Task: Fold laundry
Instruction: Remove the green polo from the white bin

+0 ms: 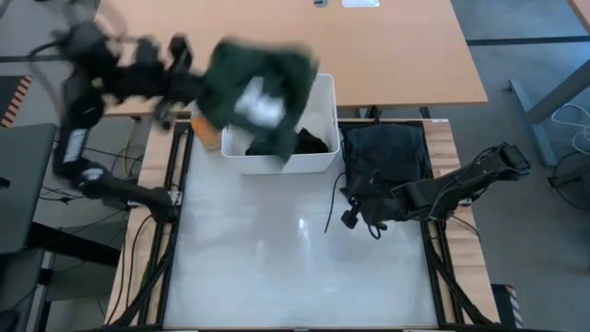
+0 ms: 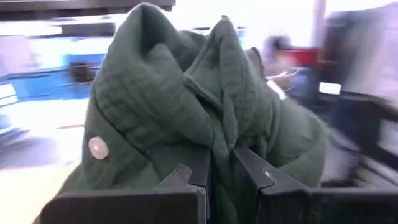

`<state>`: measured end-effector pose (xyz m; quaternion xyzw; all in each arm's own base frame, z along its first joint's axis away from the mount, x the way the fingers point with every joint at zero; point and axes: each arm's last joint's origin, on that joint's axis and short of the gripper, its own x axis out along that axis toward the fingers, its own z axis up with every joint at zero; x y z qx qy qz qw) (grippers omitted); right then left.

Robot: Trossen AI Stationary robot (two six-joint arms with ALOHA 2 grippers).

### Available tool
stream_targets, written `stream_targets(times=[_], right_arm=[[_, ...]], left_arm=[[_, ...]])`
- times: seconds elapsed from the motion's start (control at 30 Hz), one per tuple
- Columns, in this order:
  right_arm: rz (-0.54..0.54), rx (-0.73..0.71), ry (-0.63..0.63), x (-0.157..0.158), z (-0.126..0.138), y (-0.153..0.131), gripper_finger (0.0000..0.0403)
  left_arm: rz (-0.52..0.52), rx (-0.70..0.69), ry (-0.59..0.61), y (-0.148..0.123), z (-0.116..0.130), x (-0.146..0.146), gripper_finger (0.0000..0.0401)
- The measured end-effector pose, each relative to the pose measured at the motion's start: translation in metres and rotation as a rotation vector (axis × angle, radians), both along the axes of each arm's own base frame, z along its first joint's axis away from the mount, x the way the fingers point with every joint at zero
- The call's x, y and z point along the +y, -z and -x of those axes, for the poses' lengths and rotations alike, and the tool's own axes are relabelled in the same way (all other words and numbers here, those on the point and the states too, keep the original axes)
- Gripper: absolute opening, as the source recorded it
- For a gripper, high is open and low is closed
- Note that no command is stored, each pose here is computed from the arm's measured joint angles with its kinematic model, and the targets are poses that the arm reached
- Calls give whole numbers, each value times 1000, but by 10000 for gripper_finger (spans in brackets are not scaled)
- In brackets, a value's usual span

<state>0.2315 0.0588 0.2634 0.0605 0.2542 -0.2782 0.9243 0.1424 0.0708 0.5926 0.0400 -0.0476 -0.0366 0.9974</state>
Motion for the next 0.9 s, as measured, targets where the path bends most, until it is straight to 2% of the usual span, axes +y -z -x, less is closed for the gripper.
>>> stream_targets(times=[0.13,0.27,0.4,0.5,0.67,0.77,0.9], right_arm=[[-27,-72,-113,8,-7,-8,29],[-78,-158,-206,18,-11,-16,29],[-128,-216,-314,37,-8,-21,29],[-154,-230,-384,54,-2,-22,29],[-187,-269,-479,80,6,-24,29],[-157,-255,-549,100,3,-13,29],[-53,-256,-627,124,-10,7,29]], left_arm=[[-27,71,195,16,30,-41,16],[-4,153,224,55,33,-60,16],[72,226,203,120,11,-69,16],[148,233,244,180,-13,-78,16],[307,140,337,272,-46,-98,16],[364,97,294,314,-57,-107,16],[384,98,127,347,-65,-110,16]])
